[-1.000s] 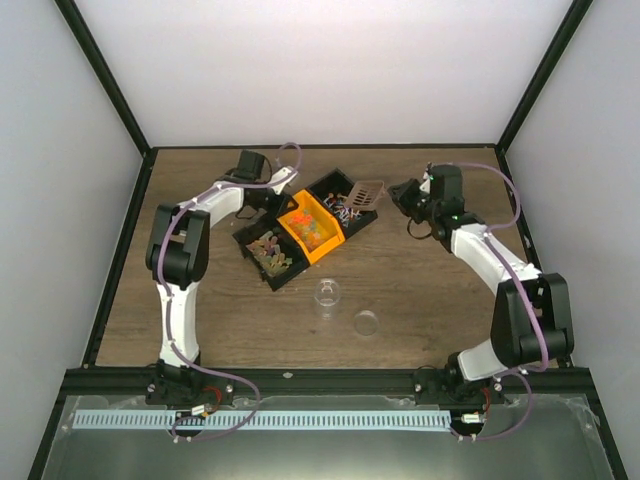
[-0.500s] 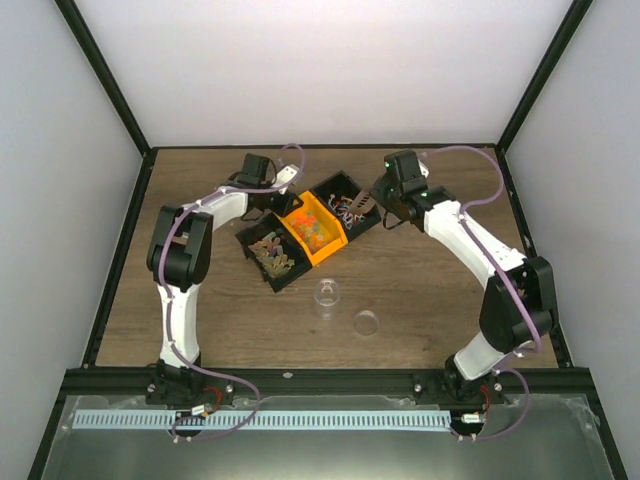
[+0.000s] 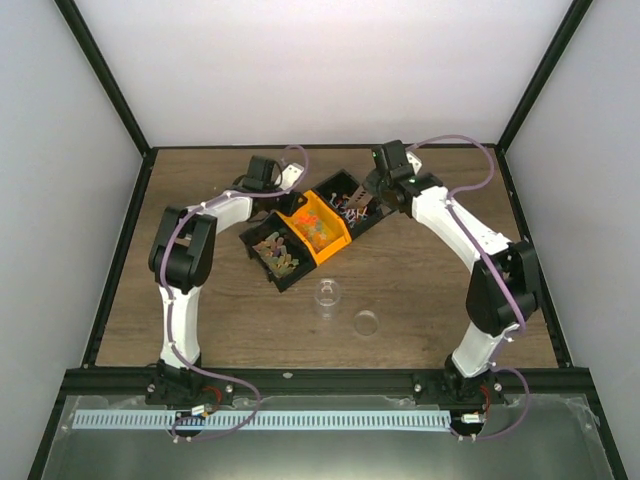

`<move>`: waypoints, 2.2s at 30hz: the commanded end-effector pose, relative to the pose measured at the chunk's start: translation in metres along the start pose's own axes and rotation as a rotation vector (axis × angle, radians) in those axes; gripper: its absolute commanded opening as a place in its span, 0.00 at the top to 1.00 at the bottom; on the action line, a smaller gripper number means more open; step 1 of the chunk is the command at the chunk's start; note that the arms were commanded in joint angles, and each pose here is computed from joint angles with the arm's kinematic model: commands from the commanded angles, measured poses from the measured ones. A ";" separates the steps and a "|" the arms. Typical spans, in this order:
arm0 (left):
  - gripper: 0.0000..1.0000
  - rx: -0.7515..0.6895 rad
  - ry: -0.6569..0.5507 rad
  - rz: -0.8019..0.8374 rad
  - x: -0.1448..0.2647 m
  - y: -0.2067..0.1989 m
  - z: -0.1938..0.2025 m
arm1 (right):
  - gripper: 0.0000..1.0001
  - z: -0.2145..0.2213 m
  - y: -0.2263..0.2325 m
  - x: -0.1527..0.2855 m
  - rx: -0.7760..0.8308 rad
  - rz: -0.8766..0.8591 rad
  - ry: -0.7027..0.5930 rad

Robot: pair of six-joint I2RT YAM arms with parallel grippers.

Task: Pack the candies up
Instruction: Scoop the fake candies from the storage box.

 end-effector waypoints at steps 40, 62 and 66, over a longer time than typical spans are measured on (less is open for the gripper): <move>0.96 -0.004 -0.075 -0.048 -0.013 -0.012 0.008 | 0.99 0.036 -0.022 -0.060 0.192 0.357 0.034; 0.96 0.006 -0.060 -0.060 -0.019 -0.008 0.015 | 0.99 0.010 -0.026 -0.015 0.201 0.231 -0.001; 0.96 0.014 -0.070 -0.060 -0.019 -0.009 0.014 | 0.99 0.020 -0.041 -0.022 0.215 0.298 0.035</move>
Point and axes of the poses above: each gripper's point midway between its finger pads, its own x axis back along the fingers, its own y axis along the line the jaws close on, z = x × y, the point moved 5 cm from there along x, back along the fingers, and after that the axes turned 1 degree about -x, right-handed, at the moved point
